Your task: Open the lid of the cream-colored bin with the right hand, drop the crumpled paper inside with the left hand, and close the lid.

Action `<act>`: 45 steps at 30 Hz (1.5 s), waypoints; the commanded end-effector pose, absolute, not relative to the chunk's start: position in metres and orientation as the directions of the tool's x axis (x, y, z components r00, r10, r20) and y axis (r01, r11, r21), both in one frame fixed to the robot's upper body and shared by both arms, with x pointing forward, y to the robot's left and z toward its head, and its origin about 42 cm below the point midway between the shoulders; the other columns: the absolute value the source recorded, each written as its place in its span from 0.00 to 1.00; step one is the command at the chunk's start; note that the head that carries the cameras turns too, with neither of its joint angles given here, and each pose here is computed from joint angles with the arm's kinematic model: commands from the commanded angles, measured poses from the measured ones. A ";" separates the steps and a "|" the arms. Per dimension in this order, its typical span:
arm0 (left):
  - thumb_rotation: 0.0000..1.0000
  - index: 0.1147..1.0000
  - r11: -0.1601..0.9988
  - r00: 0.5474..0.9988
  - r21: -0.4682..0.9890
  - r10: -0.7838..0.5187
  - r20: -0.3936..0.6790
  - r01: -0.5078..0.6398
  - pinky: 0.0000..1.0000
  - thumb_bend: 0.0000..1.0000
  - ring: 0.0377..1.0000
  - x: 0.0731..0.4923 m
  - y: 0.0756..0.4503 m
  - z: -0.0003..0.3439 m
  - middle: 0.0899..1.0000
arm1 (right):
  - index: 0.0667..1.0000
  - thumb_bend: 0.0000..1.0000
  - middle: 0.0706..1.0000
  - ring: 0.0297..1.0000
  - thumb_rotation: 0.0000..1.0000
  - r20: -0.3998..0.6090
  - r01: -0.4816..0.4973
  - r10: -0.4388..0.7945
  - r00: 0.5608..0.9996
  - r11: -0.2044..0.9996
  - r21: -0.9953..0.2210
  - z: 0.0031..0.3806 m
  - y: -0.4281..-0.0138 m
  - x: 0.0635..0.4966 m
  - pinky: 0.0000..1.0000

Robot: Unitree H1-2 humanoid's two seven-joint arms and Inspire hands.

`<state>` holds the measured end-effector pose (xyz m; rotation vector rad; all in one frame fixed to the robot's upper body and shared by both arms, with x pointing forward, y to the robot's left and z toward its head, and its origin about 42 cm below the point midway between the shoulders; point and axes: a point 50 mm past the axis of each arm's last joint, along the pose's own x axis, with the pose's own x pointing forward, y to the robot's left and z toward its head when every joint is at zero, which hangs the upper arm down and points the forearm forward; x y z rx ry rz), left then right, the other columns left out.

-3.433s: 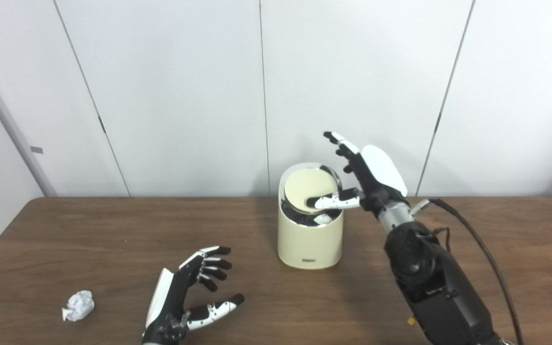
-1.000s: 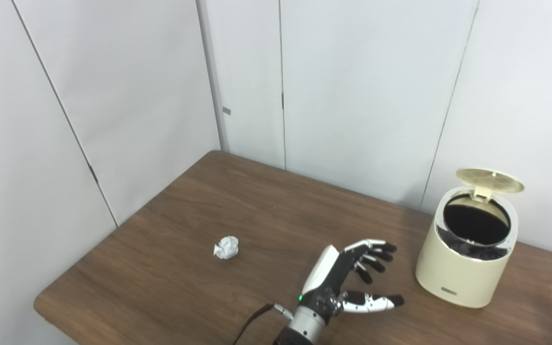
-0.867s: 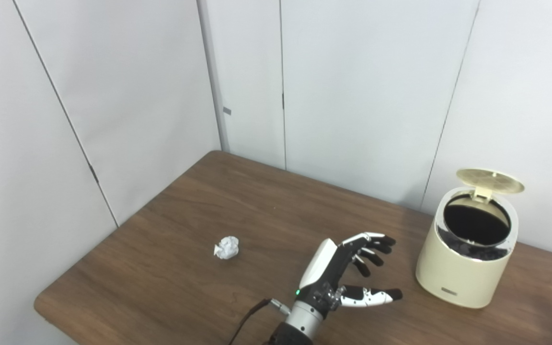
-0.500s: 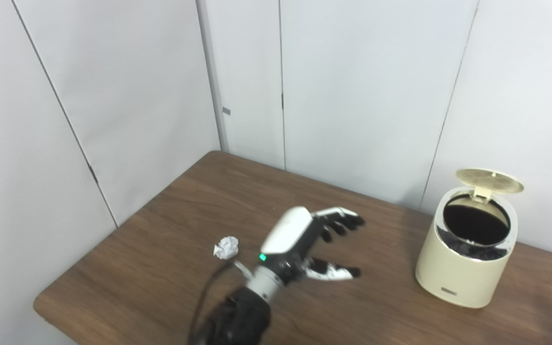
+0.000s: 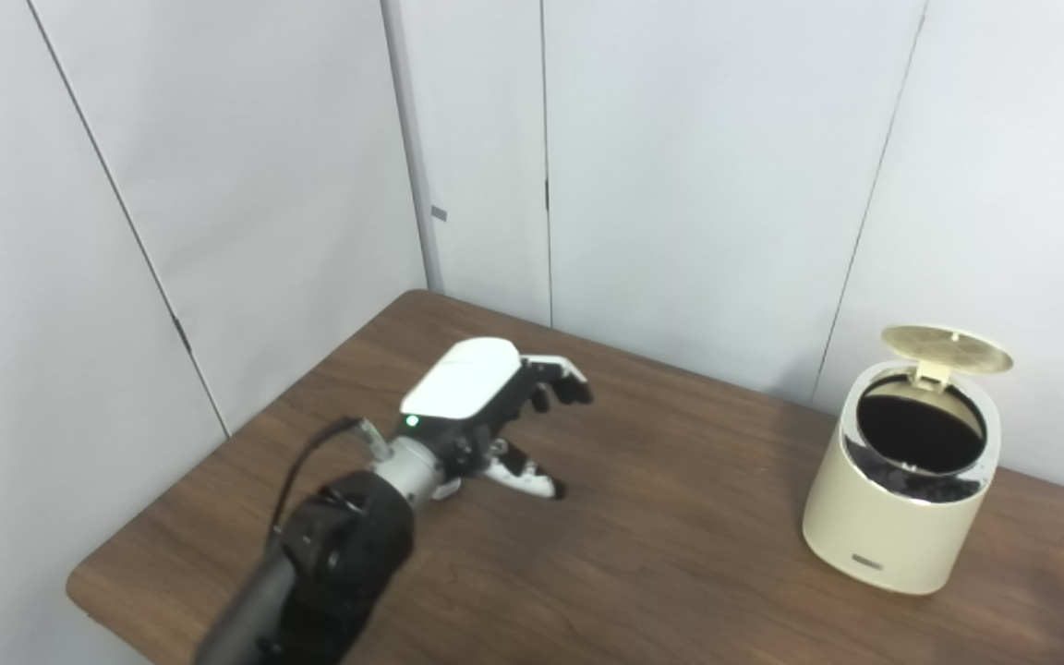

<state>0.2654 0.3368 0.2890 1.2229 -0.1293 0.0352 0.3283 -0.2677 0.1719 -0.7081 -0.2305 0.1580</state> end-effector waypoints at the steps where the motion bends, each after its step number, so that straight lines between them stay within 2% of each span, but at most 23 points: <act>1: 0.00 0.64 0.237 0.987 0.961 -0.039 0.158 -0.144 0.50 0.84 0.60 0.263 0.348 0.315 0.64 | 0.94 0.75 0.96 0.89 0.55 0.249 -0.026 0.256 0.934 0.744 -0.667 0.193 -0.267 0.336 0.71; 5: 0.00 0.65 0.135 0.994 0.985 -0.008 0.111 -0.109 0.47 0.88 0.57 0.263 0.361 0.324 0.64 | 0.94 0.75 0.96 0.89 0.53 0.249 -0.028 0.259 0.933 0.745 -0.667 0.193 -0.267 0.338 0.72; 8: 0.02 0.64 0.047 0.993 0.992 -0.013 0.117 -0.116 0.44 0.91 0.55 0.263 0.370 0.326 0.62 | 0.93 0.75 0.97 0.90 0.52 0.251 -0.032 0.261 0.932 0.749 -0.662 0.194 -0.267 0.338 0.71; 12: 0.07 0.63 -0.079 0.995 0.992 0.014 0.096 -0.095 0.46 0.91 0.56 0.264 0.380 0.326 0.62 | 0.93 0.74 0.96 0.90 0.51 0.255 -0.026 0.259 0.931 0.746 -0.665 0.194 -0.267 0.338 0.69; 16: 0.08 0.62 -0.131 0.996 0.989 0.050 0.072 -0.065 0.47 0.93 0.57 0.267 0.390 0.321 0.61 | 0.93 0.74 0.96 0.89 0.49 0.256 -0.027 0.262 0.930 0.746 -0.665 0.194 -0.265 0.338 0.68; 21: 0.08 0.63 -0.131 0.995 0.991 0.096 0.031 -0.018 0.47 0.92 0.58 0.271 0.404 0.312 0.62 | 0.93 0.72 0.96 0.89 0.45 0.252 -0.038 0.270 0.929 0.748 -0.662 0.194 -0.263 0.336 0.70; 24: 0.10 0.64 -0.150 0.991 0.988 0.135 -0.010 0.030 0.51 0.90 0.59 0.275 0.411 0.305 0.63 | 0.93 0.72 0.96 0.87 0.40 0.233 -0.046 0.263 0.936 0.750 -0.660 0.194 -0.262 0.334 0.66; 27: 0.09 0.65 -0.153 0.985 0.986 0.166 -0.036 0.062 0.49 0.91 0.59 0.279 0.418 0.294 0.62 | 0.93 0.71 0.96 0.89 0.38 0.226 -0.051 0.261 0.939 0.752 -0.657 0.194 -0.262 0.332 0.68; 29: 0.08 0.64 -0.138 0.982 0.987 0.182 -0.060 0.086 0.46 0.90 0.57 0.282 0.420 0.289 0.61 | 0.94 0.71 0.97 0.91 0.38 0.226 -0.051 0.262 0.938 0.750 -0.659 0.193 -0.263 0.331 0.71; 34: 0.07 0.64 -0.119 0.977 0.987 0.194 -0.082 0.107 0.47 0.88 0.59 0.286 0.425 0.277 0.62 | 0.94 0.69 0.97 0.90 0.36 0.232 -0.046 0.267 0.935 0.742 -0.669 0.194 -0.265 0.330 0.71; 38: 0.07 0.63 -0.119 0.978 0.987 0.191 -0.086 0.110 0.46 0.88 0.59 0.287 0.423 0.269 0.62 | 0.94 0.70 0.97 0.89 0.39 0.231 -0.049 0.270 0.935 0.742 -0.668 0.193 -0.266 0.329 0.70; 40: 0.08 0.63 -0.123 0.978 0.986 0.190 -0.091 0.116 0.48 0.87 0.60 0.288 0.425 0.263 0.62 | 0.94 0.71 0.97 0.89 0.42 0.230 -0.050 0.270 0.935 0.743 -0.668 0.193 -0.267 0.329 0.69; 45: 0.09 0.63 -0.112 0.977 0.986 0.190 -0.100 0.123 0.52 0.86 0.59 0.290 0.425 0.254 0.61 | 0.94 0.71 0.97 0.89 0.42 0.229 -0.052 0.273 0.934 0.740 -0.670 0.193 -0.267 0.328 0.67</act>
